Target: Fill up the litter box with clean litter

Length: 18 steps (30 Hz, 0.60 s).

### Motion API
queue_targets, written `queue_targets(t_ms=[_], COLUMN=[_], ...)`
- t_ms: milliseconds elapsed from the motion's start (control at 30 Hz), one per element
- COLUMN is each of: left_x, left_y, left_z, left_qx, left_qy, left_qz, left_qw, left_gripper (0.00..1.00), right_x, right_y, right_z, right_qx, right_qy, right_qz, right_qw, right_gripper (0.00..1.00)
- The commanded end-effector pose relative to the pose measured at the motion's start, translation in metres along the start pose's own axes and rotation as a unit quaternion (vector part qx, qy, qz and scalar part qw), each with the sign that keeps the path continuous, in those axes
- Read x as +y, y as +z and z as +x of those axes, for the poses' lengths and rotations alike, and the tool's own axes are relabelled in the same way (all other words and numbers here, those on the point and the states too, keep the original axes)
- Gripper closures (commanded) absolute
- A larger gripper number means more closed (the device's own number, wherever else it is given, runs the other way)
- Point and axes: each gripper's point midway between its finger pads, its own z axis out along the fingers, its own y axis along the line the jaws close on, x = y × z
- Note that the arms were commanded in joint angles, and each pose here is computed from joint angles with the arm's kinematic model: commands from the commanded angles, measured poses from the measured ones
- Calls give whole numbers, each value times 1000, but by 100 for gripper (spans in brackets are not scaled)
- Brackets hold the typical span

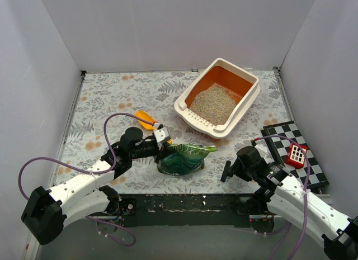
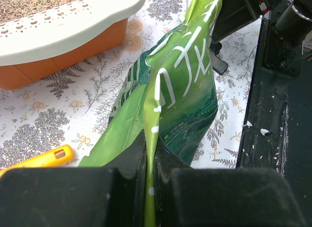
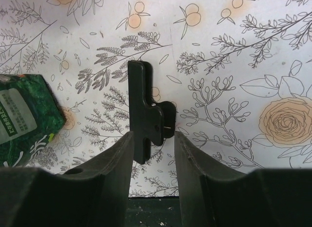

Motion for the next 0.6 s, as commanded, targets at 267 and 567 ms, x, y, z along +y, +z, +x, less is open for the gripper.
queue_targets(t_ms=[267, 567], left_x=[4, 5], left_y=[1, 2], left_z=[14, 17], left_qx=[24, 29], left_qy=[-16, -19], left_qz=[-13, -13], left_qw=[999, 999], left_gripper=[100, 100], right_x=[-2, 2], right_y=[22, 28], right_z=[-2, 4], right_qx=[0, 10], right_qy=[10, 11], right_qz=[1, -19], right_qw=[1000, 1000], right_gripper=[59, 99])
